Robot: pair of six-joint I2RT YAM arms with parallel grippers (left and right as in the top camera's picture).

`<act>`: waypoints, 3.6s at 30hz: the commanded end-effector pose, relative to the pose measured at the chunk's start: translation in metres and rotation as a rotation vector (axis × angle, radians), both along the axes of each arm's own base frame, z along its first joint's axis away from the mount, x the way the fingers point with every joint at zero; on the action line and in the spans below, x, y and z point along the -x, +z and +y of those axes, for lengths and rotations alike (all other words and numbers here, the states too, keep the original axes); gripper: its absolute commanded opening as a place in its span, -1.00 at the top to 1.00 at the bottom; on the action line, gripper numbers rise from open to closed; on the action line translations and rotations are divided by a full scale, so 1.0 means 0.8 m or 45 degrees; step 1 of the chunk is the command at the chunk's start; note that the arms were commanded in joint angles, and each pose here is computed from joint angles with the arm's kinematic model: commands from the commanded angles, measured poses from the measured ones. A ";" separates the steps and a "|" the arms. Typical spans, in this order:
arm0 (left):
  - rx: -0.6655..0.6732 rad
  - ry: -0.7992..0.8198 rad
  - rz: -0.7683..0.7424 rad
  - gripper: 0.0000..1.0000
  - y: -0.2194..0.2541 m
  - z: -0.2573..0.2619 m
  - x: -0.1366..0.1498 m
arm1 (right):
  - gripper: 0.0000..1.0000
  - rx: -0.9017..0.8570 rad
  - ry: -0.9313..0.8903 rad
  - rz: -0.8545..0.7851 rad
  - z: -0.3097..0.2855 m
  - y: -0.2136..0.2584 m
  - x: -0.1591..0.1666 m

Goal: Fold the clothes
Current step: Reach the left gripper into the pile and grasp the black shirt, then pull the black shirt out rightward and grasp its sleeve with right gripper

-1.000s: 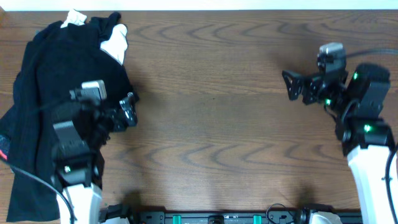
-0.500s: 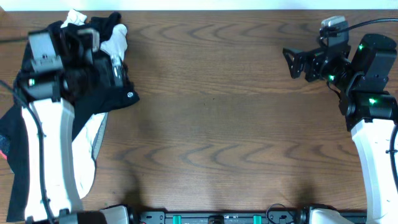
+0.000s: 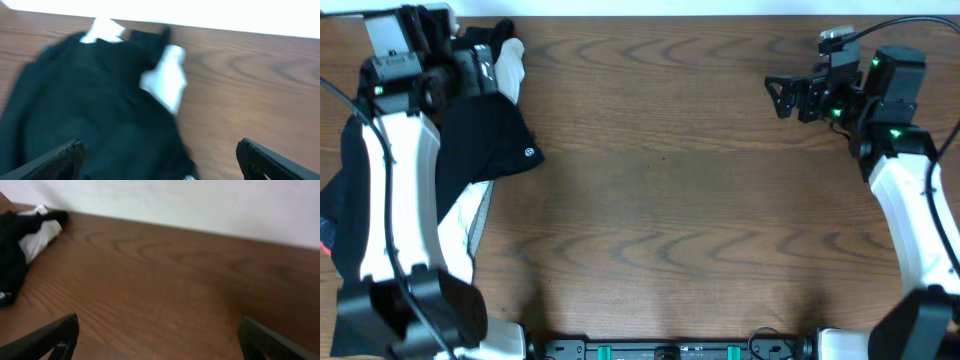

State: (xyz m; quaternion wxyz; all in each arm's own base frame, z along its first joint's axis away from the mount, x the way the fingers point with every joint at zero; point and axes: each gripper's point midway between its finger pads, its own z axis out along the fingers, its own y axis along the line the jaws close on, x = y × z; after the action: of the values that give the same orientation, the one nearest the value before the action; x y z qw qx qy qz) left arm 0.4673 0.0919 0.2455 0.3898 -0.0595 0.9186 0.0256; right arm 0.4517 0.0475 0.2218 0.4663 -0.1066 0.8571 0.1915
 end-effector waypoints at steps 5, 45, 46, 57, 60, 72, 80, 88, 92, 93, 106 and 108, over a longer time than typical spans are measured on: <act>-0.077 0.221 0.099 -0.96 -0.088 0.095 -0.054 | -0.99 0.030 0.014 0.085 0.004 -0.040 -0.012; 0.104 0.530 -0.083 0.88 -0.048 0.171 -0.066 | -0.81 0.105 -0.074 0.213 0.027 -0.075 -0.010; 0.111 0.538 -0.098 0.88 -0.034 0.169 -0.060 | -0.81 0.104 -0.074 0.205 0.027 -0.073 -0.011; 0.333 0.315 -0.170 0.88 0.071 0.068 -0.010 | -0.99 0.101 -0.078 0.184 0.025 -0.069 -0.014; 0.410 0.144 -0.194 0.88 0.093 0.010 -0.011 | -0.99 0.070 -0.044 0.163 0.029 -0.059 -0.012; 0.464 -0.495 -0.169 0.88 0.121 -0.268 0.004 | -0.99 0.007 -0.097 -0.034 -0.011 0.067 0.053; 0.475 -0.777 -0.160 0.88 0.128 -0.391 0.045 | -0.99 0.014 -0.332 -0.092 -0.079 0.116 0.107; 0.482 -0.931 -0.082 0.88 0.098 -0.468 0.066 | -0.98 -0.024 -0.360 -0.047 -0.084 0.111 0.117; 0.481 -1.008 -0.033 0.88 0.068 -0.513 0.071 | -0.99 -0.023 -0.364 -0.047 -0.085 0.112 0.117; 0.481 -1.024 -0.026 0.88 0.061 -0.523 0.072 | -0.99 -0.023 -0.367 -0.047 -0.086 0.112 0.117; 0.534 -1.167 -0.232 0.88 0.025 -0.624 0.032 | -0.99 -0.059 -0.542 0.010 -0.137 0.102 0.128; 0.542 -1.173 -0.277 0.77 0.026 -0.630 0.024 | -0.99 -0.060 -0.541 0.014 -0.136 0.101 0.128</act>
State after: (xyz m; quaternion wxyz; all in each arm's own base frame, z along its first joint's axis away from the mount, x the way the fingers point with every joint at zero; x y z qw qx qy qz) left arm 0.4408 -0.4063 0.2615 0.4149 0.2632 0.8027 -0.3379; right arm 0.3494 -0.0589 0.2964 0.4889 0.0802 0.8621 0.1067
